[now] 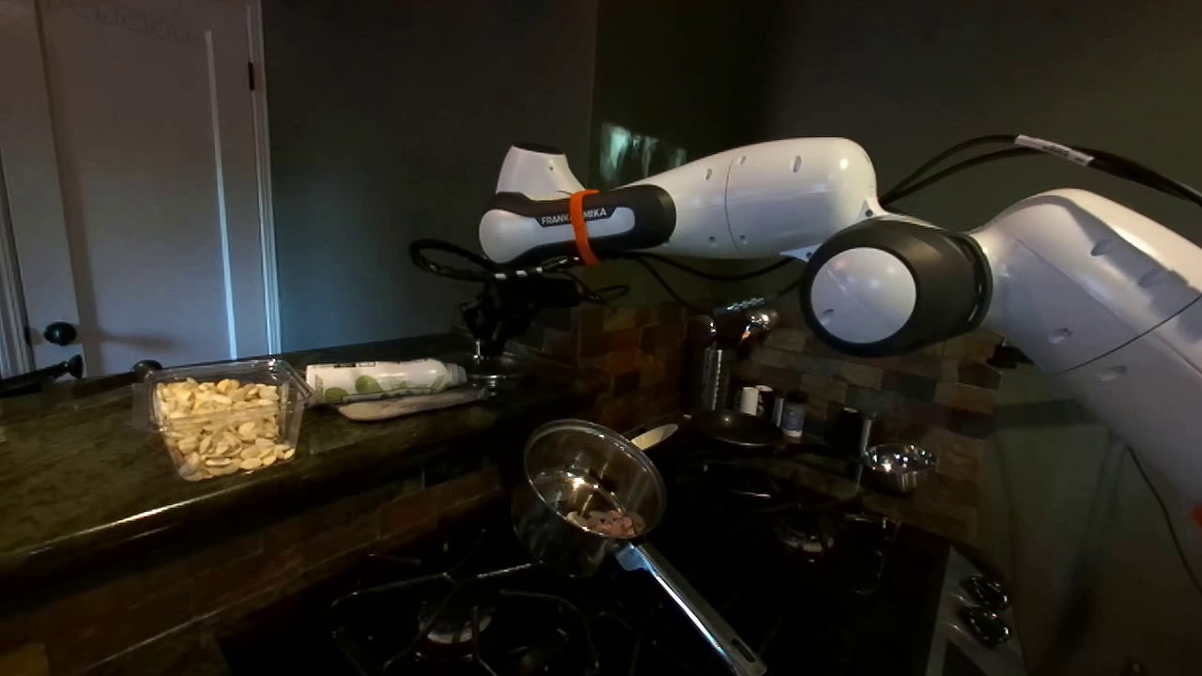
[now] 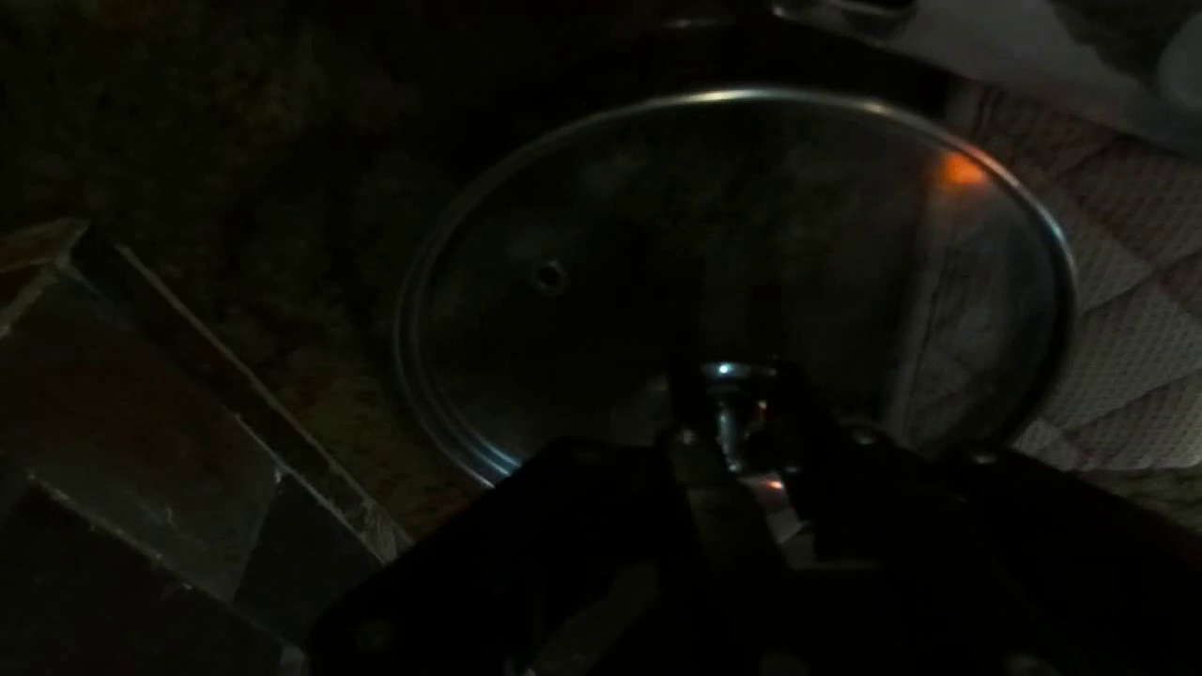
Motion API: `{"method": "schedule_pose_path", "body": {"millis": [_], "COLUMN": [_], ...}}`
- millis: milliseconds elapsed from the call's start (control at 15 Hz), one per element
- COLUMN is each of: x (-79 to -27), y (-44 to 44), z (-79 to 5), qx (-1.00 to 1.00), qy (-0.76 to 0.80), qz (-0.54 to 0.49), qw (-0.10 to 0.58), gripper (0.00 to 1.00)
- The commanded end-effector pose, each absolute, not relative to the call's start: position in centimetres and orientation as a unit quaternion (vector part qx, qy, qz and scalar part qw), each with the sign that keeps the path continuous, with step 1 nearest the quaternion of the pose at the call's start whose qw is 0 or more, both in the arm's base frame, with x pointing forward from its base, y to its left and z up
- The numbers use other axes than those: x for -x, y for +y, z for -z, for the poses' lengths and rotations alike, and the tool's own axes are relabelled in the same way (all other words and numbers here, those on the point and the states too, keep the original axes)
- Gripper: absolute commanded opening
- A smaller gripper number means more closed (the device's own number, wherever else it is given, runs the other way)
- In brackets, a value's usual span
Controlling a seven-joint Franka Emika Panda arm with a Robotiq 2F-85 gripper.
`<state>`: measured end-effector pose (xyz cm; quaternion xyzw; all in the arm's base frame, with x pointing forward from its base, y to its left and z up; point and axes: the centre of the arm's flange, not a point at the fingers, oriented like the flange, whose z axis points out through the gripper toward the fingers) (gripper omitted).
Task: Remove the lid from the countertop and place it on the pot
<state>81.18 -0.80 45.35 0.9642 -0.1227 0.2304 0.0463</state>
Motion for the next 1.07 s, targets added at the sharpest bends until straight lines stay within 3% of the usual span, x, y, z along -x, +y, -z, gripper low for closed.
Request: {"method": "schedule_pose_path", "body": {"millis": [0,200,267,467,1000], "x": [-82.7,-82.8,-83.0,-83.7,-85.8], "y": [-0.8,-1.1,-1.2,-1.0,1.0], "z": [-46.9,-48.7,-48.8,-48.1,-45.4], "qx": [-0.959,-0.957,-0.955,-0.948,-0.942], "qy": [-0.142,-0.144,-0.145,-0.165,-0.186], "qz": [-0.242,-0.249,-0.252,-0.268,-0.280], "qw": [0.035,0.048,0.054,0.049,0.020], "gripper": [0.00,0.03,0.27,0.36,0.95]}}
